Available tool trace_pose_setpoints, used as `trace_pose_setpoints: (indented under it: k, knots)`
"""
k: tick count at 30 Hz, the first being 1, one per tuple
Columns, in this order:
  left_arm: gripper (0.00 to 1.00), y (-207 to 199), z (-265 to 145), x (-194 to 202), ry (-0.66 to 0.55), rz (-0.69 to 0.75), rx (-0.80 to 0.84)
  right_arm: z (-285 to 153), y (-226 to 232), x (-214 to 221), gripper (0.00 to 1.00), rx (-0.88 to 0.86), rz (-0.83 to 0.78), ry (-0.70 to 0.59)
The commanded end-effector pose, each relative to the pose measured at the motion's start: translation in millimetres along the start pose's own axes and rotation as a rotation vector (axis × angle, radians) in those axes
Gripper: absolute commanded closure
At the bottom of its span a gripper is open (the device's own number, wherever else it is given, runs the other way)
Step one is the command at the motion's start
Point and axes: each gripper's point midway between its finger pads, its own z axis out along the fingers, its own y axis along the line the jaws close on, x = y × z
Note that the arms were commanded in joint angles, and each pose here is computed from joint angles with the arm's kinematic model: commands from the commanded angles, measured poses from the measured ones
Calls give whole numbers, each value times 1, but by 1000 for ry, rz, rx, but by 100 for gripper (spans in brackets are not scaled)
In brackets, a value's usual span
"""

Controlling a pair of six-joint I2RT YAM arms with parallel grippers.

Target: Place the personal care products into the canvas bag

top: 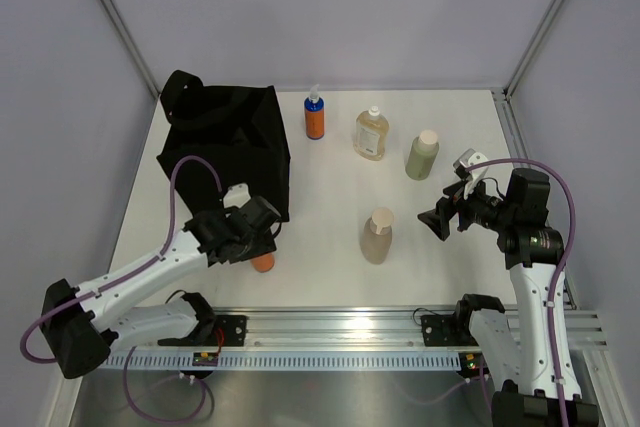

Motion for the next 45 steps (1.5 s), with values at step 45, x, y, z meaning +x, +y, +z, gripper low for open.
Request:
trace_pose_setpoints:
  k: [45]
  knots:
    - [100, -44, -234, -349, -755, 126, 282, 3, -4, 6, 1, 5, 0, 20]
